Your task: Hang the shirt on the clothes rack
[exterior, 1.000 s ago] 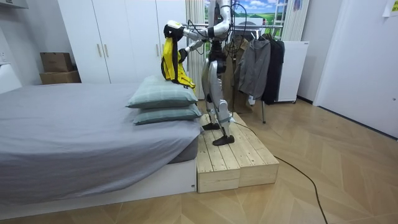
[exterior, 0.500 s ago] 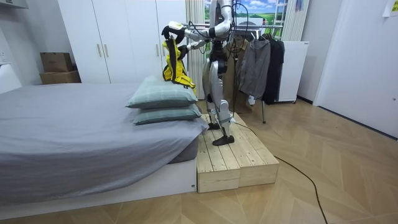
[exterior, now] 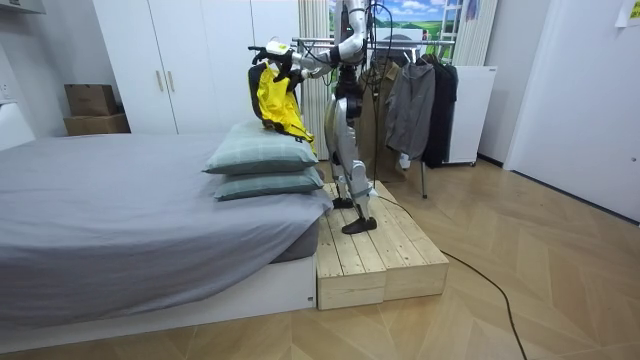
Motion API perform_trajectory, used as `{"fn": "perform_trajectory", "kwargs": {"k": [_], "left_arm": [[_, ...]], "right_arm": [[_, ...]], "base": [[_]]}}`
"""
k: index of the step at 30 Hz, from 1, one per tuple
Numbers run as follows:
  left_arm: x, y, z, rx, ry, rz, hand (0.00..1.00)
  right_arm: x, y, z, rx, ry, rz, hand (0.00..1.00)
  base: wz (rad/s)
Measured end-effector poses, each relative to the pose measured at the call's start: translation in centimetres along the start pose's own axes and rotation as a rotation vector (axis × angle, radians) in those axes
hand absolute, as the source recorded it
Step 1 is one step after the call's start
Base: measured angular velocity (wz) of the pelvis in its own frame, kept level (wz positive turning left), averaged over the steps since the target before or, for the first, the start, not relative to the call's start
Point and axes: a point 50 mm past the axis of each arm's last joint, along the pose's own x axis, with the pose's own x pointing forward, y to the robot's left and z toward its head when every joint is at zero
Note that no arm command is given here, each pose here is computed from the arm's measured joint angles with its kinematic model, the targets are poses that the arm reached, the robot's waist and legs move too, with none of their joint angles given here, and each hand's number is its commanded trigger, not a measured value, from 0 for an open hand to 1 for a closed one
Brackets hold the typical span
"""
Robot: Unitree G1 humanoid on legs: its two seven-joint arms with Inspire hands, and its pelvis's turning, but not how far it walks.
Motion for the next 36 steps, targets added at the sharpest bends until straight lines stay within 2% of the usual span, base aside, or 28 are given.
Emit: {"fn": "perform_trajectory", "kwargs": {"k": [12, 20, 29, 36], "left_arm": [[-0.2, -0.3, -1.2, -0.020, 0.065, -0.055, 0.00], [-0.2, -0.2, -1.4, -0.036, 0.075, -0.055, 0.00], [-0.2, -0.2, -1.5, -0.037, 0.079, -0.062, 0.00], [-0.4, -0.1, -2.0, -0.115, 0.133, -0.048, 0.00]], "right_arm": [[0.0, -0.1, 0.2, -0.055, -0.028, -0.003, 1.00], [0.7, -1.9, 1.3, -0.064, -0.080, -0.078, 1.00], [0.7, -2.0, 1.2, -0.113, -0.092, -0.082, 1.00], [0.8, -2.4, 1.7, -0.164, -0.115, -0.103, 1.00]], "base": [[-0.05], [0.01], [0.00], [-0.02]]}}
